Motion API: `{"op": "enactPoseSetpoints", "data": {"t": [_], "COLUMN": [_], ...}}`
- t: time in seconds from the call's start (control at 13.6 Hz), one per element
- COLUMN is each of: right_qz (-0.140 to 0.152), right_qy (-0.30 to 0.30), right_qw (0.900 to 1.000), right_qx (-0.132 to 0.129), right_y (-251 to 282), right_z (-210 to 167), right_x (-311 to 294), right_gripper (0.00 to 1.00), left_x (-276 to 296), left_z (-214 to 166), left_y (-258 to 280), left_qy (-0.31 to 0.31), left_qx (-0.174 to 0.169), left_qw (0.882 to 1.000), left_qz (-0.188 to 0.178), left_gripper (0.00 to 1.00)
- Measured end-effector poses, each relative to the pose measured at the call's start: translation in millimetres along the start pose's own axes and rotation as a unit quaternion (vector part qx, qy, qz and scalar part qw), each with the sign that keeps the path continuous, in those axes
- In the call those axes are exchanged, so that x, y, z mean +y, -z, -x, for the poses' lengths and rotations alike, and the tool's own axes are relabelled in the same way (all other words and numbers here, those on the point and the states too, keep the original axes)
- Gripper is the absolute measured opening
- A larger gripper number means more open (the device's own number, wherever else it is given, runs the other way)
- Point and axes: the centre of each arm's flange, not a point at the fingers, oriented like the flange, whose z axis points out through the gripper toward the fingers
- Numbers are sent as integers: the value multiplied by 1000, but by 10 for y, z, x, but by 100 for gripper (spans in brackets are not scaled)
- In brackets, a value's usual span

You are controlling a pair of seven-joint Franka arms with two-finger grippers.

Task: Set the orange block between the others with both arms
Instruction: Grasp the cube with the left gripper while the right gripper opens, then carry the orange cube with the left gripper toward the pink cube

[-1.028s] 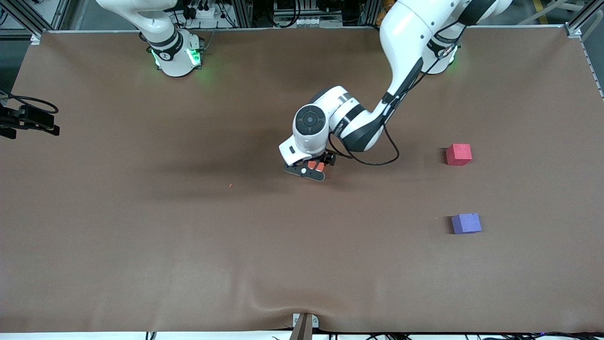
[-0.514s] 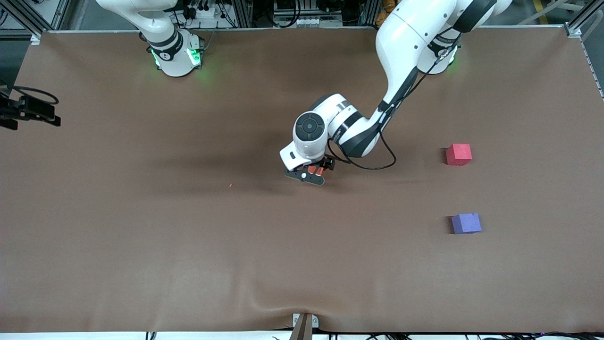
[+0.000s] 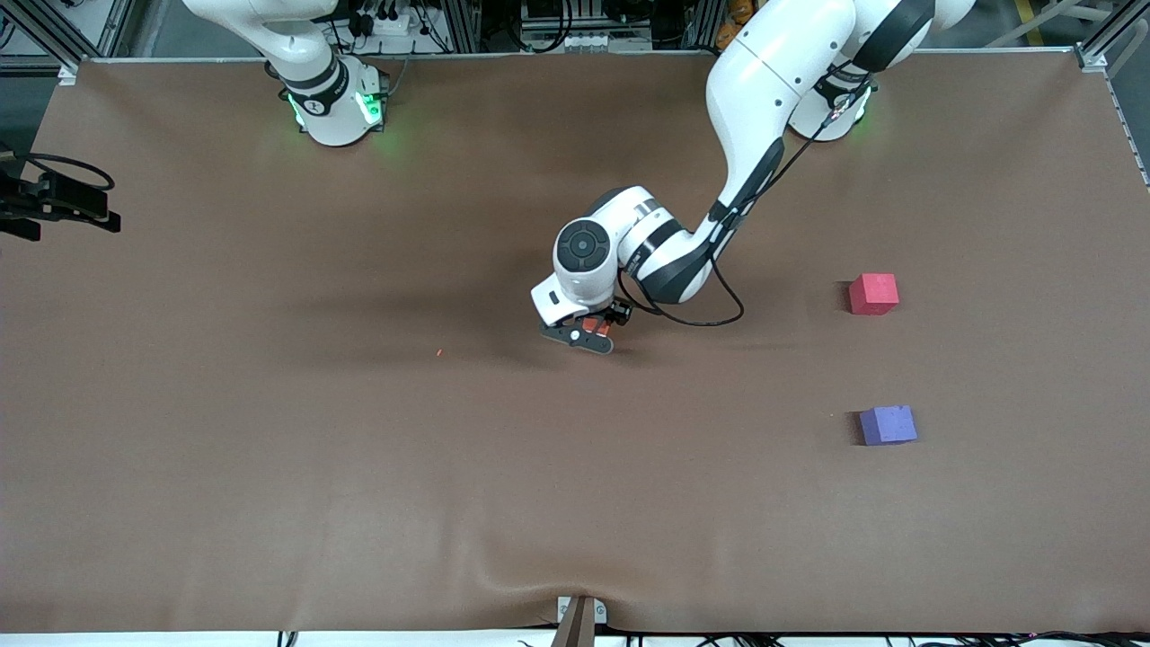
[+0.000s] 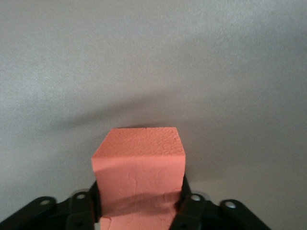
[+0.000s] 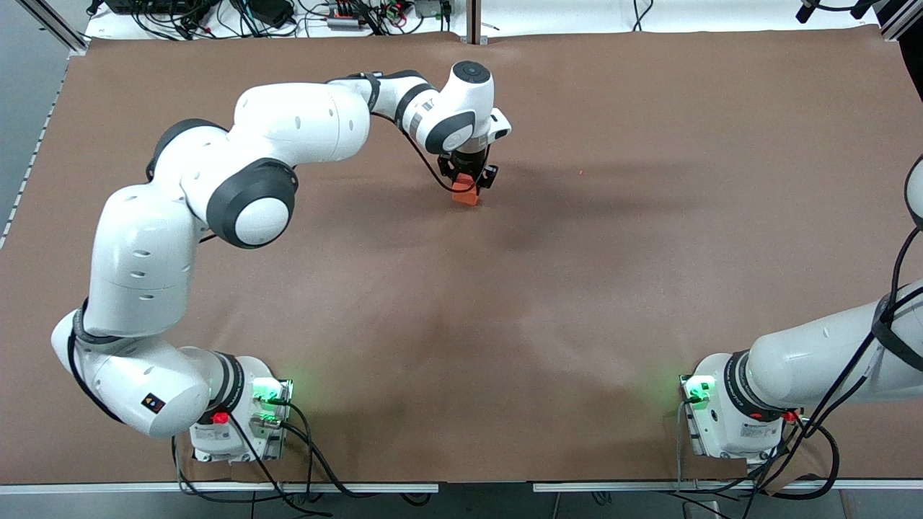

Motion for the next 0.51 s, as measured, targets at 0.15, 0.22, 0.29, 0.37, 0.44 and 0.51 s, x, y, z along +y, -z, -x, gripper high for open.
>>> {"op": "enactPoseSetpoints", "data": {"t": [0.15,0.22,0.29,0.37,0.44,0.51], "right_qz": [0,0,0,0,-1,-1], "right_qy": [0,0,0,0,0,0], "right_qw": [1000,1000,1000,1000,1000,1000], "right_qx": [0,0,0,-1,-1,-1], "right_y": [0,-1,-2,-4,-4,-5], "right_z": [0,0,0,0,0,0], "right_x": [1,1,1,1,0,0], "right_gripper": [100,100,100,100,100,100], "left_x": [-86,-191,-355,-591,-890,-1224], "left_z": [-84,-142,-213,-281,-326,-334], "left_y": [165,333,587,904,1257,1604], "left_qy": [19,35,51,69,90,111], "left_qx": [10,13,19,24,27,27], "left_qw": [1000,999,998,997,995,993], "left_qz": [-5,-8,-10,-13,-17,-23], "left_gripper": [56,56,56,56,56,56]}}
